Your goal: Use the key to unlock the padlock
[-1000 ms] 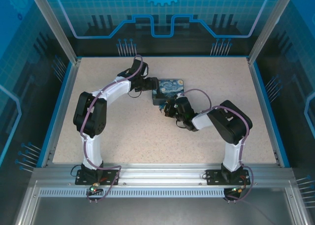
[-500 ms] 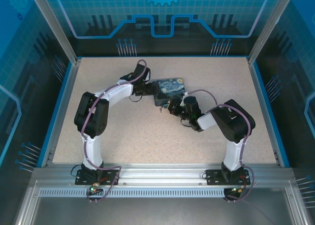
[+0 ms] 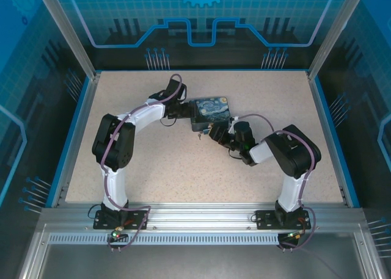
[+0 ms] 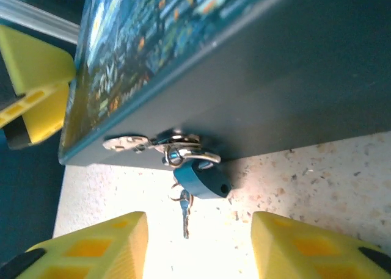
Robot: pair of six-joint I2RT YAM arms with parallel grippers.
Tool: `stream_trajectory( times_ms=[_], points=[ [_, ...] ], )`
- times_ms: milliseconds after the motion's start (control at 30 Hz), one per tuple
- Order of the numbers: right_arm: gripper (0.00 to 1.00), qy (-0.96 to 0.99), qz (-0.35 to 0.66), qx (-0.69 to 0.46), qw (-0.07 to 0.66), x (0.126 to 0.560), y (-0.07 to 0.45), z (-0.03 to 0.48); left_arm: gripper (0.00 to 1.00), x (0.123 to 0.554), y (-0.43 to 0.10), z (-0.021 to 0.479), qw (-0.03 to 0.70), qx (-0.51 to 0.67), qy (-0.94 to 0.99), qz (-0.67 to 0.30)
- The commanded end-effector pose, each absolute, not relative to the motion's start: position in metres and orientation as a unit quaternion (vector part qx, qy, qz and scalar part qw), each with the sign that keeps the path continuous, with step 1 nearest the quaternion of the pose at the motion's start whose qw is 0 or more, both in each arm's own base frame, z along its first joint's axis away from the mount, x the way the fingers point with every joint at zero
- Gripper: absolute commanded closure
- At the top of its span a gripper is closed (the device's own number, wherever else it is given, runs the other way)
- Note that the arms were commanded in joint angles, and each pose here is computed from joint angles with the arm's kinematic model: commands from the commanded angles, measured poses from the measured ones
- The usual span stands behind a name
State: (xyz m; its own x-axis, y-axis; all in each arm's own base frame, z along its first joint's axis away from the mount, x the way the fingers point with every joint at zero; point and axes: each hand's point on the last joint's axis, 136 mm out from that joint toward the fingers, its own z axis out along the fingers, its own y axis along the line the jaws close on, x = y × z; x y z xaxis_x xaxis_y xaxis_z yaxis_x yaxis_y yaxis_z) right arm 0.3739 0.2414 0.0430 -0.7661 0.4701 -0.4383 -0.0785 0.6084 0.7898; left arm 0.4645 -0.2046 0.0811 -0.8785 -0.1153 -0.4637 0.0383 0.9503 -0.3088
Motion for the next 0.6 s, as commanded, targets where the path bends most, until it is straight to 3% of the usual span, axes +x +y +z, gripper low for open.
stream_trajectory(
  times_ms=[0,267,567],
  points=[
    [0.44,0.859,0.392,0.123,0.307,0.371,0.231,0.022,0.2,0.457,-0.204,0.063,0.227,-0.019,0.963,-0.146],
    [0.4,0.855,0.388,0.133,0.318,0.377,0.223,0.032,0.17,0.456,-0.204,0.079,0.242,-0.022,0.958,-0.152],
    [0.35,0.854,0.367,0.134,0.342,0.383,0.197,0.068,0.08,0.481,-0.206,0.139,0.296,-0.019,0.939,-0.171]
  ],
)
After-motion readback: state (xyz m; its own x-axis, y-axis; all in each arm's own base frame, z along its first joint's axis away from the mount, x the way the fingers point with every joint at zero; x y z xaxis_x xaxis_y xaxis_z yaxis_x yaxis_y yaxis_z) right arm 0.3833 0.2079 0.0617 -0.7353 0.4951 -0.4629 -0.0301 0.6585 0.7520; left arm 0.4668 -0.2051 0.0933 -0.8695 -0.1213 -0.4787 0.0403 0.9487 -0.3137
